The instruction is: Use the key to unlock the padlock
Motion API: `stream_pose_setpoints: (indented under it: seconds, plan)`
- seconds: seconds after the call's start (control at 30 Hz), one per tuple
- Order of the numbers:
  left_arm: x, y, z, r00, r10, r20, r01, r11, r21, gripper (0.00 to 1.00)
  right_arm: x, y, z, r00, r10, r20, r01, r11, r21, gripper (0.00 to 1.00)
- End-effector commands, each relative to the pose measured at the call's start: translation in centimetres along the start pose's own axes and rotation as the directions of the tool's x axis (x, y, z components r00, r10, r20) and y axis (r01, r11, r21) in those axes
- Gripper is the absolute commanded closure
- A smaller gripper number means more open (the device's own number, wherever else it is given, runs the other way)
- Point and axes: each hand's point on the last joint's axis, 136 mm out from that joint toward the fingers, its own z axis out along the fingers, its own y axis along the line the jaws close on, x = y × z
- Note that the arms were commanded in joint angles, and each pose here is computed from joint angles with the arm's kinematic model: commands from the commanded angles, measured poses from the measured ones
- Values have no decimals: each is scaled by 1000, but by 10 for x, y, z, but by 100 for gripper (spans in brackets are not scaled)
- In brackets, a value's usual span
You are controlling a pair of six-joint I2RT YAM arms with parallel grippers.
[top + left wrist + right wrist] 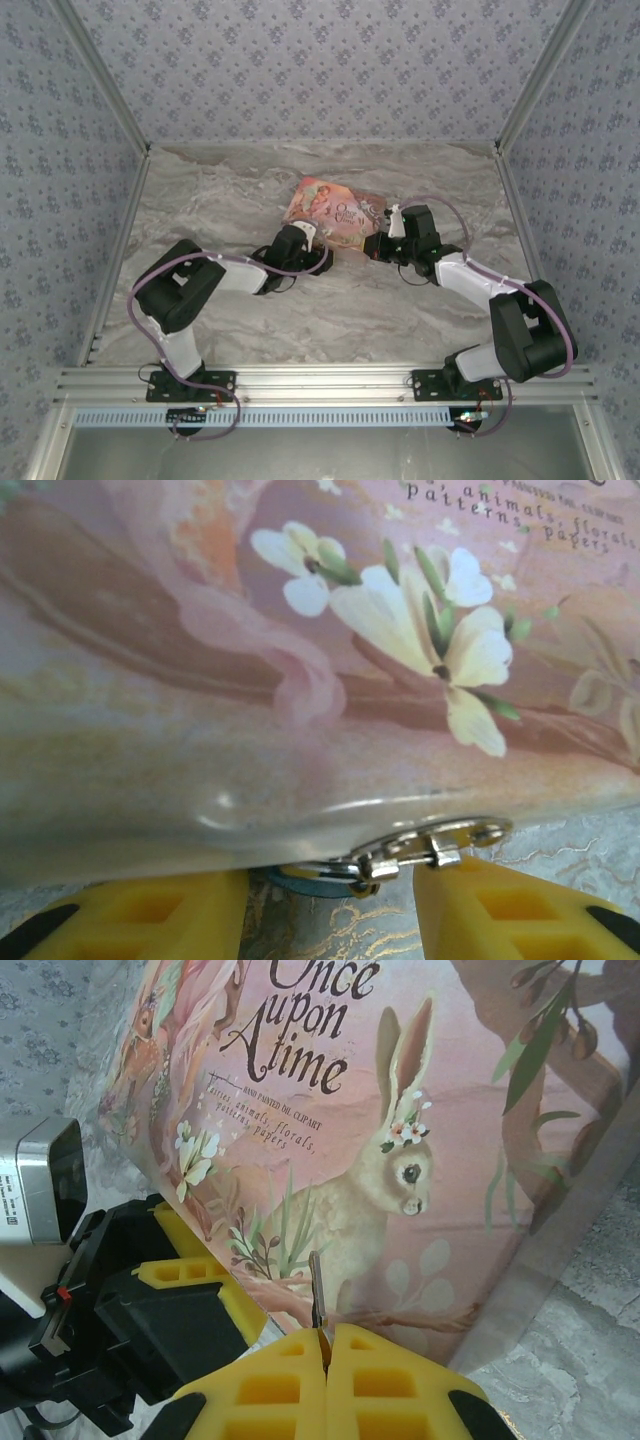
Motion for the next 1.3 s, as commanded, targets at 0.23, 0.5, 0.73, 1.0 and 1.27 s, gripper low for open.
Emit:
stream_pose_setpoints:
  seconds: [0.23,0.5,0.73,1.0,1.27]
  plan:
    - [-12,0,6,999,-1,39,3,999,-45,61,21,-20,1,998,28,-63,-24,997,67,100]
    - [-13,3,9,999,-11,33,13,998,-66,65,20,-18,1,998,26,-62,-23,998,59,100]
    - [-10,7,12,999,-23,29,25,996,-80,70,19,-16,2,998,24,-57,-20,998,55,100]
    - [-14,1,6,999,-30,33,32,998,-59,80,4,-2,-4,1000,-12,-17,13,1000,24,100]
    - [-20,-8,-4,995,-93,34,94,995,-31,82,-13,13,-27,992,-109,66,108,994,19,100]
